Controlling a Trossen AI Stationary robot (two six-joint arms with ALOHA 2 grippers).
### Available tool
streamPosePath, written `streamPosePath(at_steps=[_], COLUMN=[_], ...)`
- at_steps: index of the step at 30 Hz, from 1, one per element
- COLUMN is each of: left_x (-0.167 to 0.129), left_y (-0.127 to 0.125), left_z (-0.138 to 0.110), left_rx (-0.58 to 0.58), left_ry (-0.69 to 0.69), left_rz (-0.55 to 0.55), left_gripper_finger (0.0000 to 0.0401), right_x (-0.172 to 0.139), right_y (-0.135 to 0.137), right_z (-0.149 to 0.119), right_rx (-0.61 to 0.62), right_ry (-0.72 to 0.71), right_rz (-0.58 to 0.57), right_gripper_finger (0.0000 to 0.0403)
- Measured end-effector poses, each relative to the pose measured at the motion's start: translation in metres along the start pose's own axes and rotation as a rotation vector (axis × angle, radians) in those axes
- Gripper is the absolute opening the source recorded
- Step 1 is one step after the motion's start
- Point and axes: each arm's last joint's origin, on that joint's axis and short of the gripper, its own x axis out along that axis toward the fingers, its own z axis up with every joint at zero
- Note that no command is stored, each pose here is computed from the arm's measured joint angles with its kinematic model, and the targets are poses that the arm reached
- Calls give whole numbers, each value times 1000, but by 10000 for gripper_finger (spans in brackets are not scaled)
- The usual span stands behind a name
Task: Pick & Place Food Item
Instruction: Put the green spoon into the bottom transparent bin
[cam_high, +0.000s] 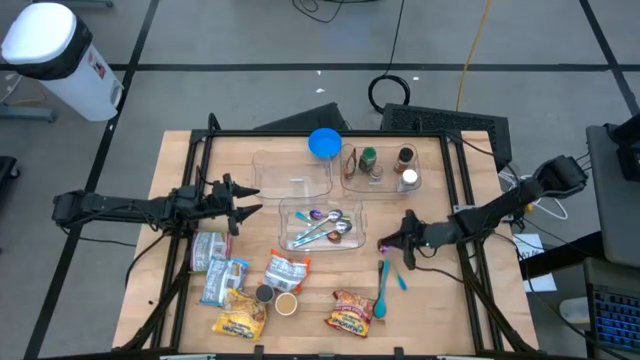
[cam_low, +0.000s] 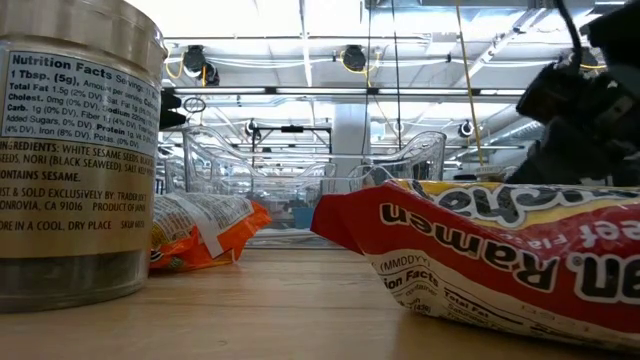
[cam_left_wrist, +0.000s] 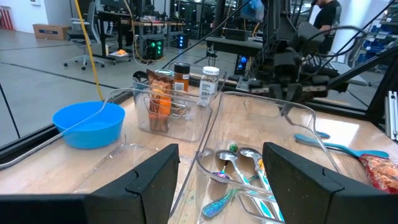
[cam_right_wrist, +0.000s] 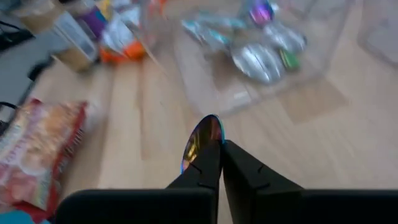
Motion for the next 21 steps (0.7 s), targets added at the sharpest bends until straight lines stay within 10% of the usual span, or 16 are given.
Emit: streamPosePath(at_steps=[21], left_x=[0], left_y=[0], left_z=[0], left_rx=[0], left_ry=[0], left_rz=[0], left_gripper_finger=[241], right_x=[-4], right_y=[6], right_z=[12], right_rx=[-54], right_ry=[-111], right_rz=[56], right_gripper_finger=[0])
